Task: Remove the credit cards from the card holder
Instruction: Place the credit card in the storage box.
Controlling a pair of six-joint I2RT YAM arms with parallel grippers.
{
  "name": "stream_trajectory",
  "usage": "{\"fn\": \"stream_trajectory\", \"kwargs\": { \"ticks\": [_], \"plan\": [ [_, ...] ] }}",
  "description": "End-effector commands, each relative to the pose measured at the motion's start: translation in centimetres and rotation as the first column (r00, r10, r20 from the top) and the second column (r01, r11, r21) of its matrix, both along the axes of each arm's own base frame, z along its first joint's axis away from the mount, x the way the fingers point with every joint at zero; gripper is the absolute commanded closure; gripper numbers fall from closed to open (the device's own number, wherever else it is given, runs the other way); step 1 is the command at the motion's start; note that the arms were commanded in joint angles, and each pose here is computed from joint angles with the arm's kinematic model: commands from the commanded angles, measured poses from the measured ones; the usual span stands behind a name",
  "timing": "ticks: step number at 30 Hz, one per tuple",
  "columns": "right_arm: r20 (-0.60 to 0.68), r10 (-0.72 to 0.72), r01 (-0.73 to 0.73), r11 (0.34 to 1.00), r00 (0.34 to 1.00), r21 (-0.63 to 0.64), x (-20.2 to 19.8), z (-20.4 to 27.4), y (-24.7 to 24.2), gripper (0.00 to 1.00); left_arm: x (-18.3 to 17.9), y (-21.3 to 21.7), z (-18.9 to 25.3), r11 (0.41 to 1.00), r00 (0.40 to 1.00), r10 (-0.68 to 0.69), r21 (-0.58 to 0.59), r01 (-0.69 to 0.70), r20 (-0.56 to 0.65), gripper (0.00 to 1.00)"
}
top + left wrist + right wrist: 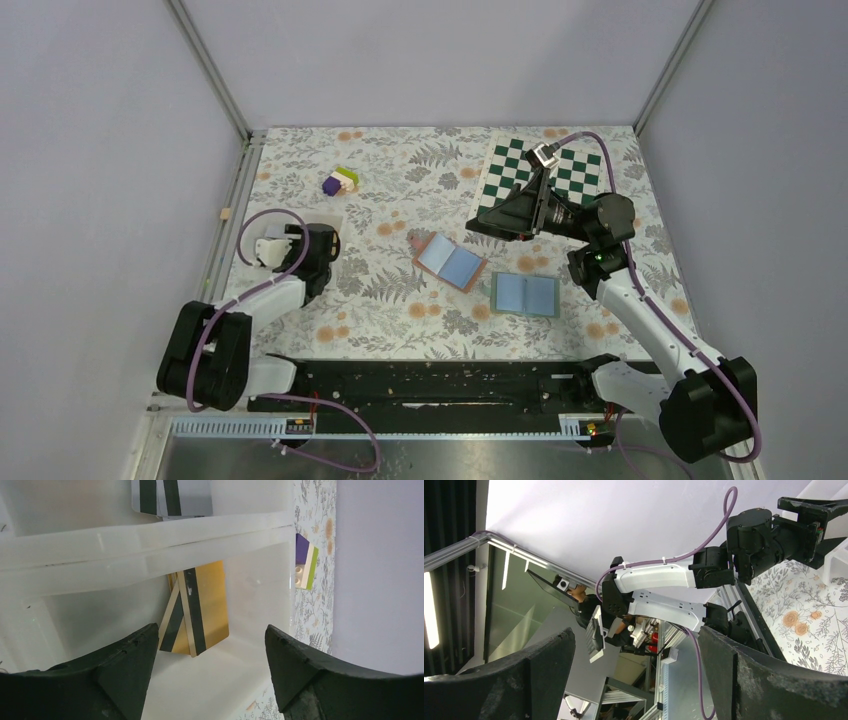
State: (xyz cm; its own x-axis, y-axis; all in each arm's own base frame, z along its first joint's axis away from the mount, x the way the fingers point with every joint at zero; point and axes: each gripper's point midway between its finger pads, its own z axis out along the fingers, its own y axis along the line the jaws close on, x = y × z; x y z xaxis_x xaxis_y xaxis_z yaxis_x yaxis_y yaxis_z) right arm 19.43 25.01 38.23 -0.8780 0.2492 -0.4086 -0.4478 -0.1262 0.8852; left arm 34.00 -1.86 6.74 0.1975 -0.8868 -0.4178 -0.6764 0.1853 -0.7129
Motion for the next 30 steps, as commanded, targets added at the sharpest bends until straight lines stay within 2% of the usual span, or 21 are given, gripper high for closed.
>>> {"fn": "stream_trajectory", "kwargs": {
  "ticks": [1,7,10,13,19,23,26,30],
  "plan": [
    [0.080,0.003,-0.004,1.000,0.997,0.010,-0.7,1.7,-0.3,0.01,1.2,0.2,0.9,1.000,0.998,0.004,0.002,-0.004,0.069,0.23],
    [0.060,0.000,0.000,1.000,0.998,-0.001,0.1,0.8,0.0,0.01,1.4,-0.3,0.6,0.996,0.999,0.035,-0.079,-0.033,0.022,0.22],
    [0.050,-0.004,0.004,1.000,0.999,0.000,0.3,0.5,0.0,0.01,1.1,0.0,1.0,0.995,0.995,0.062,-0.077,-0.069,-0.083,0.22],
    [0.045,-0.009,0.009,1.000,0.999,0.000,0.4,0.3,0.0,0.01,0.0,0.5,1.2,0.989,0.974,0.120,-0.067,-0.135,-0.192,0.32],
    [0.041,-0.017,0.017,1.000,0.999,0.002,0.8,0.3,0.1,0.01,0.7,0.1,1.3,0.986,0.982,0.103,-0.113,-0.121,-0.156,0.38],
    [0.042,-0.019,0.019,1.000,0.999,0.002,0.7,0.3,0.1,0.01,0.7,0.5,3.0,0.993,0.985,0.084,-0.070,-0.095,-0.149,0.42],
    [0.034,-0.024,0.024,1.000,0.999,-0.019,0.7,-0.1,0.0,0.01,0.7,1.1,6.4,0.999,0.996,0.036,0.000,-0.036,-0.077,0.38],
    [0.015,-0.056,0.058,0.989,0.998,-0.136,0.5,-2.8,-0.2,0.01,0.8,1.0,13.6,0.975,0.986,-0.159,0.167,0.148,0.051,0.28]
  ]
}}
